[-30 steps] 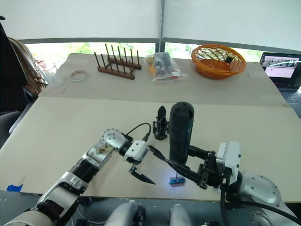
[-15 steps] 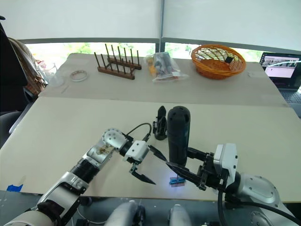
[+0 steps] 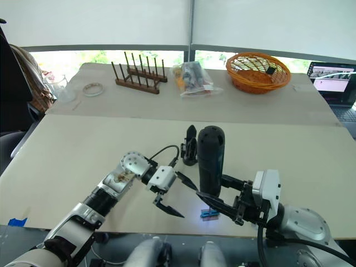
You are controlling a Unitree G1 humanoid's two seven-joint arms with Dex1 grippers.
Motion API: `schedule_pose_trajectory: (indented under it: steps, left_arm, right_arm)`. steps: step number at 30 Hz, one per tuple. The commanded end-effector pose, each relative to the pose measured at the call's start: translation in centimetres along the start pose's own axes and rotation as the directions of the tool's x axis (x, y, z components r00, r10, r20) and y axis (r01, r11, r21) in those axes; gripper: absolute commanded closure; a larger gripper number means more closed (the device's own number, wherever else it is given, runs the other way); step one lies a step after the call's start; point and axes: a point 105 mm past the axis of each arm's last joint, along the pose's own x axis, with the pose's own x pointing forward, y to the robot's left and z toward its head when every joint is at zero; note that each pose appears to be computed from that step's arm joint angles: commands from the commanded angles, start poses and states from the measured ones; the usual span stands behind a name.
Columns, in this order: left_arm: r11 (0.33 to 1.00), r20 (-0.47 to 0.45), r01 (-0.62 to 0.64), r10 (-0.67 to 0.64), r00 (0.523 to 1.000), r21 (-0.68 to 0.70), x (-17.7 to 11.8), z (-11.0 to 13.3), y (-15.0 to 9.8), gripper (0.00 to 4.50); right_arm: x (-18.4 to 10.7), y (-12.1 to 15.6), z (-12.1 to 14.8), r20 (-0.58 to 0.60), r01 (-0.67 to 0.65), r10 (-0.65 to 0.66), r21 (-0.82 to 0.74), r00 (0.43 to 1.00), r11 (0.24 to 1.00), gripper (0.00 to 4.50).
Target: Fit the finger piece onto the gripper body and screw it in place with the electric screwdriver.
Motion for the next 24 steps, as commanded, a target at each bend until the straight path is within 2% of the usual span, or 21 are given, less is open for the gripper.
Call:
schedule_pose_trajectory:
  steps: [1, 24]
  left_arm:
    - [0.999, 0.013, 0.003, -0.003, 1.0, 0.043, 0.13, 0.91, 0.24, 0.0]
    - [0.999, 0.016, -0.003, 0.002, 1.0, 0.039, 0.04, 0.98, 0.35, 0.0]
  right_arm:
    - [0.07, 0.44, 1.31, 0.047, -0.019, 0.022, -0.06, 0.999, 0.998, 2.57]
    - [-0.21, -0.05, 0.98, 0.035, -0.01, 0.012, -0.063, 0.999, 0.998, 2.57]
